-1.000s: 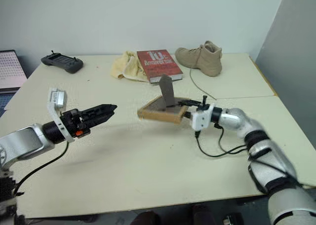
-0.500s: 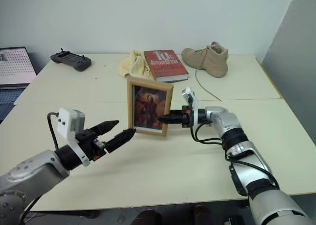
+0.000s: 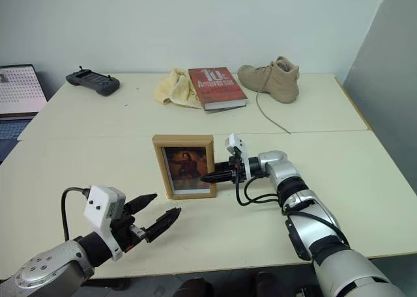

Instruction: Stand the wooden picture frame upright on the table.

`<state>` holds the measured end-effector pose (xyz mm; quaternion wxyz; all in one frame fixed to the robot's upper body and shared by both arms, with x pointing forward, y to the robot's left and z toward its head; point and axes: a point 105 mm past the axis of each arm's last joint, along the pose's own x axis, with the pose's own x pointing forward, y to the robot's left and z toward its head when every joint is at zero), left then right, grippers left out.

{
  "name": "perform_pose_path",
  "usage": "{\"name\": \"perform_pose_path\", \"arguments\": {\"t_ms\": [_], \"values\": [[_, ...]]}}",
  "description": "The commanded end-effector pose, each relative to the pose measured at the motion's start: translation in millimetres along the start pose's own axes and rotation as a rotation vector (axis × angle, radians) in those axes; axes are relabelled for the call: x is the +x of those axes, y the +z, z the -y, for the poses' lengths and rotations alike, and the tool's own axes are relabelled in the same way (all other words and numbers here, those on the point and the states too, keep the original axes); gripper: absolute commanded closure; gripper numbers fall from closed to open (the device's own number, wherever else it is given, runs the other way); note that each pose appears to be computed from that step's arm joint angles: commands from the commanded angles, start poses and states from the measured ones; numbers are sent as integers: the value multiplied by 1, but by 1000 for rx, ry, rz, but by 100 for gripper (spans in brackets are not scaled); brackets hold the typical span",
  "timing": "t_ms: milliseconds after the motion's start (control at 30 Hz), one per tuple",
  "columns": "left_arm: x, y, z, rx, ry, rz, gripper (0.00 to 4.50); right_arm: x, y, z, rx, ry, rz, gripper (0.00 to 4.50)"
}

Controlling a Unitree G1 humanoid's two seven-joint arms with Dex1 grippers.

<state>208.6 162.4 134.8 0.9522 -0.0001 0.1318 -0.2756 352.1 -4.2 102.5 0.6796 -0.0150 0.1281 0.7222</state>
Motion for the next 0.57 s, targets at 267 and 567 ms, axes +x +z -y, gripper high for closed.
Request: {"name": "perform_pose_path", "arguments": {"t_ms": [267, 567], "values": [[4, 10, -2, 37, -79, 22, 0, -54, -12, 10, -35, -128, -47, 6], [-35, 70, -82, -30, -8, 23, 0, -131, 28, -31, -125, -228, -79, 6]]}}
